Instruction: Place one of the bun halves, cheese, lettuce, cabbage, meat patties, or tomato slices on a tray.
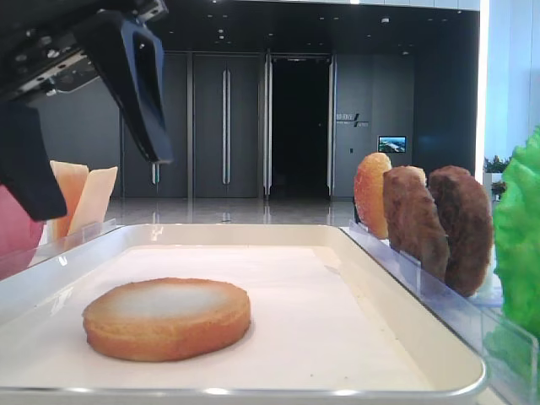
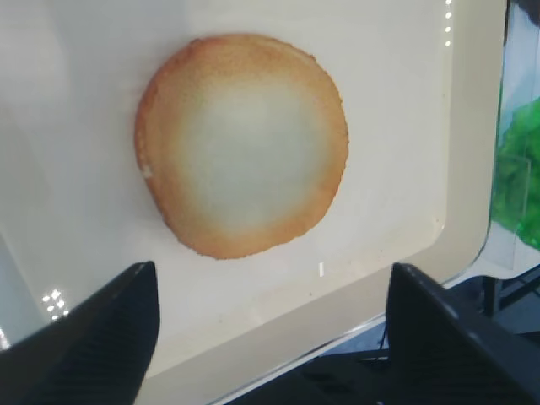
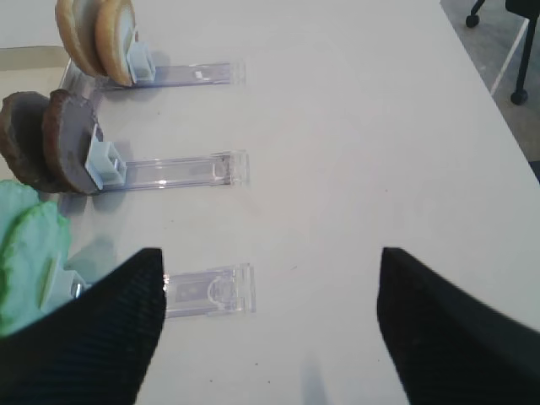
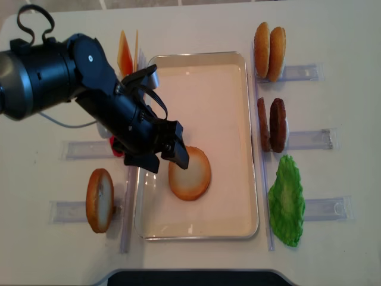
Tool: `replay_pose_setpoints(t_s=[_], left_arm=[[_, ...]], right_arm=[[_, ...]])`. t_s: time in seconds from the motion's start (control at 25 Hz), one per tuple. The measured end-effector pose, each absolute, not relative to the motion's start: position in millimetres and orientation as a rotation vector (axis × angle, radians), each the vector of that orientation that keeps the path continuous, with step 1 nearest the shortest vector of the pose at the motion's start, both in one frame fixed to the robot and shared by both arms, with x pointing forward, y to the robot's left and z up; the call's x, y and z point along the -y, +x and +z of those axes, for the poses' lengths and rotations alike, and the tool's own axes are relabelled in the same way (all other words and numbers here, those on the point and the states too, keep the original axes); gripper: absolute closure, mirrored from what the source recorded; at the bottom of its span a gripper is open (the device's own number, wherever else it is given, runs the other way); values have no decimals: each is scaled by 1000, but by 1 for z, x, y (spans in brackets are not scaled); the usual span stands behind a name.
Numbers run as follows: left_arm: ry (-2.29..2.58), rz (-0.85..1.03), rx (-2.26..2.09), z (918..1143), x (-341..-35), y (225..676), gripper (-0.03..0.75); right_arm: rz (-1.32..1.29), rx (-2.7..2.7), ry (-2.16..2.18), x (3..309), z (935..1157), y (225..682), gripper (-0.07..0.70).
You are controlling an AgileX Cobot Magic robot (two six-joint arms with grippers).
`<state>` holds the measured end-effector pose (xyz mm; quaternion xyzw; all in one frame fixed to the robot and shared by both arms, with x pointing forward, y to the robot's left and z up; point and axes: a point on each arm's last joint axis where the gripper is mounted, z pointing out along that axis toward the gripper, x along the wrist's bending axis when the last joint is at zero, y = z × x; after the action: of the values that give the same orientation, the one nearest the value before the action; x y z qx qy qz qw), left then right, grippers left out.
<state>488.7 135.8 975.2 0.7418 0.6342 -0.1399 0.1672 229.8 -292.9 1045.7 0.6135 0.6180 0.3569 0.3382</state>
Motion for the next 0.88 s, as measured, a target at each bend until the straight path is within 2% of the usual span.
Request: replay_pose_setpoints(t_s=[0.32,0.48,0.68,0.88], left_arm=[[2323,-327,-1799,1020,-144,494,76],[2378,-163,-1824,1039,-150,497,76],[2379,-80,-1823,1050,-152,495,76],[2410,-7,-1807,1052,-155,497,76]], right_arm=[[930,-1610,1598,293,1046,230,104],[930,-1610,1598,293,1046,230,104],[930,-1610,1598,293,1046,230,104],[930,-1610,1598,293,1046,230,104]])
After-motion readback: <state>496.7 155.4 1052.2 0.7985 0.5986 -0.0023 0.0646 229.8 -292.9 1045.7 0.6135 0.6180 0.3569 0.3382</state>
